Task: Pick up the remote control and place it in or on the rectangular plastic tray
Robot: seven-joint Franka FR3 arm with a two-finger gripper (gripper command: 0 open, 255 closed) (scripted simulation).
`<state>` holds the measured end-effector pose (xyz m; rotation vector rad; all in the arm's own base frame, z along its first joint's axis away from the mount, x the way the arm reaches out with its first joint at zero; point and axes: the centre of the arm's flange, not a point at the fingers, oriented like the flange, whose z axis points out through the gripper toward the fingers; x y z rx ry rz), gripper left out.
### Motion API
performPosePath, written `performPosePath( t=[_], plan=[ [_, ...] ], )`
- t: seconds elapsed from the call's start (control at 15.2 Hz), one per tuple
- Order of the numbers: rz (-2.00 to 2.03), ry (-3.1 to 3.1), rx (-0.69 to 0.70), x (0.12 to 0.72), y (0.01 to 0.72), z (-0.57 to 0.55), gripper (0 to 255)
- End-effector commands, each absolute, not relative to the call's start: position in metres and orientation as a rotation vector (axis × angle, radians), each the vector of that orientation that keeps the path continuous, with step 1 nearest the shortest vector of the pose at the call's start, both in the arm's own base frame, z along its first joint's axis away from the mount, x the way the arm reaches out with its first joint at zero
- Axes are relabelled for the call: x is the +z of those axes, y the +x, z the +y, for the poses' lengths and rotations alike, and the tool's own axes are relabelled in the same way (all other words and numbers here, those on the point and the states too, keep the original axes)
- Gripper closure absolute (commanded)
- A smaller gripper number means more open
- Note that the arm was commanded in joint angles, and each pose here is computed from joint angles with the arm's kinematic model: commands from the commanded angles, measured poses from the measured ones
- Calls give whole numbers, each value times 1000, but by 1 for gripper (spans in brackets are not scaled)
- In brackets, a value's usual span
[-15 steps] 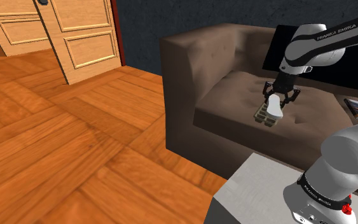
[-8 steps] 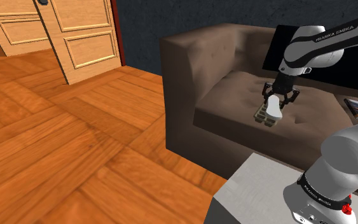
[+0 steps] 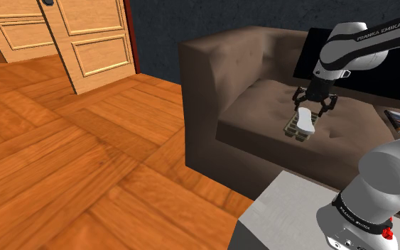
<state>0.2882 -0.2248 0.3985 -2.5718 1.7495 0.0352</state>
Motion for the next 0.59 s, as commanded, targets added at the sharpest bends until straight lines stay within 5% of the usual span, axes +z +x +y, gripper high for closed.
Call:
performPosePath(
  t=[0.0, 0.53],
  plan=[
    [1749, -2572, 39, 420, 288, -228, 0],
    [1749, -2572, 39, 430, 288, -228, 0]
  ],
)
